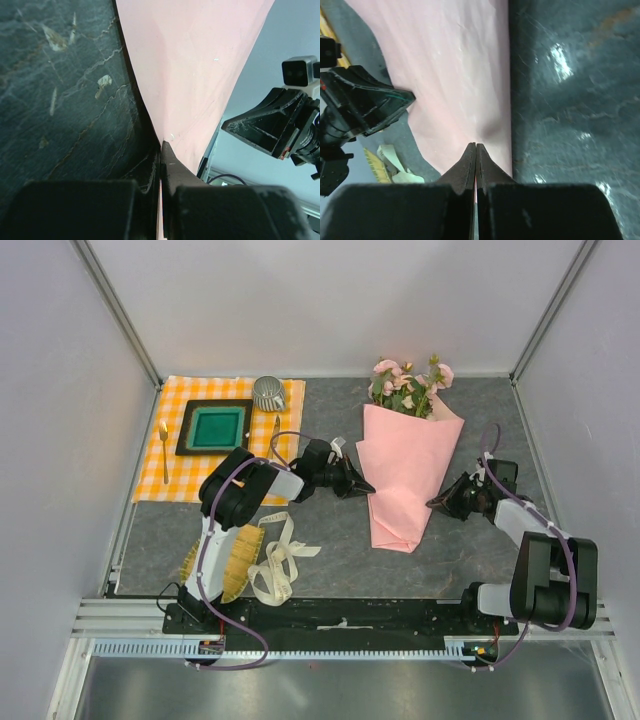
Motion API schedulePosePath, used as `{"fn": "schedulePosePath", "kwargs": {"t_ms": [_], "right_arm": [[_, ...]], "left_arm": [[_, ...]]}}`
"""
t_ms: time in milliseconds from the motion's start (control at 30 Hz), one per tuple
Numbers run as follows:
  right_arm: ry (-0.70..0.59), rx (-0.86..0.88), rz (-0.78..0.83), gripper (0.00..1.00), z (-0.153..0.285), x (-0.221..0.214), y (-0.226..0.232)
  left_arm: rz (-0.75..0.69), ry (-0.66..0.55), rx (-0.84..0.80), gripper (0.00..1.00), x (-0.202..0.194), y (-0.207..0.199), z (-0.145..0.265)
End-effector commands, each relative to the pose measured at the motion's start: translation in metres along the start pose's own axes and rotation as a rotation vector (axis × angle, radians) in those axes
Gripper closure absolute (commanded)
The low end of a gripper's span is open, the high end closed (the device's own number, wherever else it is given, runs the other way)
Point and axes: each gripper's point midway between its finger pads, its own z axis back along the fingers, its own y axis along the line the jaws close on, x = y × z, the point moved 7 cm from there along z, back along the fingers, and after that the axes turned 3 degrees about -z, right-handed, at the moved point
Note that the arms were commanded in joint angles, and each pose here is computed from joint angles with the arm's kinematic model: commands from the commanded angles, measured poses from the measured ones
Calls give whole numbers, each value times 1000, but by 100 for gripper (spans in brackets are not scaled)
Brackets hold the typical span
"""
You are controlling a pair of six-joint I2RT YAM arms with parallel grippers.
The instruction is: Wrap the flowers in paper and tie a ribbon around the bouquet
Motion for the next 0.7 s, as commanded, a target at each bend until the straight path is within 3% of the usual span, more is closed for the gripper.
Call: {"fn": "schedulePosePath", "kwargs": {"t_ms": [0,200,667], "right_arm": [[-17,141,29,100,-5,15,18],[-7,73,2,100,-27,17,-8],[-115,-38,-202,100,-61,84,-59]], "left_arm": [[9,25,21,98,-1,7,0],[18,32,13,98,-2,8,-1],[20,42,14,98,-3,9,3]]}}
